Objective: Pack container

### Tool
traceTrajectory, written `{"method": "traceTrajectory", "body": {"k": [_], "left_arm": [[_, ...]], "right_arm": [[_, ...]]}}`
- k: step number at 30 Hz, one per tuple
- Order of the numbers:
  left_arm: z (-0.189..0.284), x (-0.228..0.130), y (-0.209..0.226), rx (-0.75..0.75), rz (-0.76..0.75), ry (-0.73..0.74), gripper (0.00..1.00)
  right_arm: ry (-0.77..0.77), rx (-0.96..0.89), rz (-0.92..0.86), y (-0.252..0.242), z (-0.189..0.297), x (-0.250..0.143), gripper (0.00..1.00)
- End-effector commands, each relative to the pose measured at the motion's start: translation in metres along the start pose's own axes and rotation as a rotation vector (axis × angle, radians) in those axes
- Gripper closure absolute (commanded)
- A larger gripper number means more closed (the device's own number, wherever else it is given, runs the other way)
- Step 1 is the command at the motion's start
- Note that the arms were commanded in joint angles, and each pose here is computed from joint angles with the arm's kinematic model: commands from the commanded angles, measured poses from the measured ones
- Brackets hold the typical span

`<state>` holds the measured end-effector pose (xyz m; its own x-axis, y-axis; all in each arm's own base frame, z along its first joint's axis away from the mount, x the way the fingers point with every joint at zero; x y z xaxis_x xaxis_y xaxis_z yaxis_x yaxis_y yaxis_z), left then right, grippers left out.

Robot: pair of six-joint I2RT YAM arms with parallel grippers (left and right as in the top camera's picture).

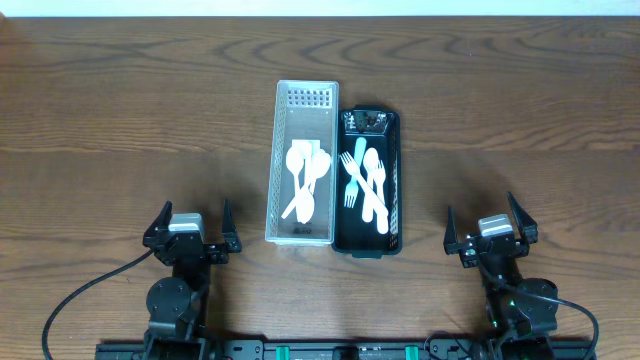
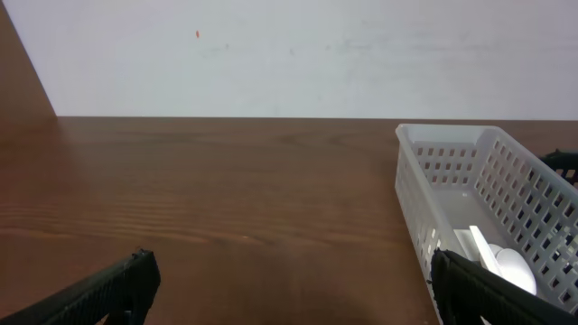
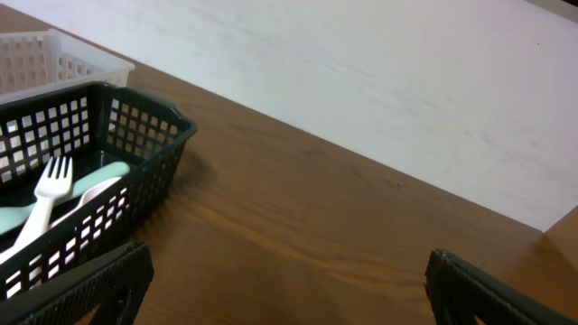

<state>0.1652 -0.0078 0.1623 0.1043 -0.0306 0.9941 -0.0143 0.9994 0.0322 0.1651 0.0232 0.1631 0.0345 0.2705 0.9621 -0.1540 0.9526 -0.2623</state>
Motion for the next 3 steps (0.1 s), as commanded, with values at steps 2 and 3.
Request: {"method": "traceTrajectory", "body": {"k": [2, 3], "left_arm": [[-0.0016, -0.0150, 0.0007, 0.008, -0.004, 0.063, 0.02], [-0.0016, -0.0150, 0.0007, 0.009, -0.004, 0.063, 0.02]], "right_arm": [[-0.001, 0.001, 0.013, -0.0001, 0.0003, -0.0004, 0.01], [-0.001, 0.001, 0.014, -0.0001, 0.0003, -0.0004, 0.01]]}}
Point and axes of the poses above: each gripper's point midway between its finger pads, its own z axis back along the fingers, its own y axis along the line the jaws close on, x = y × z, the point moved 8 cm from there along z, back along the fingers, and after that the axes turned 2 degrees about -z, right-handed, at the moved point
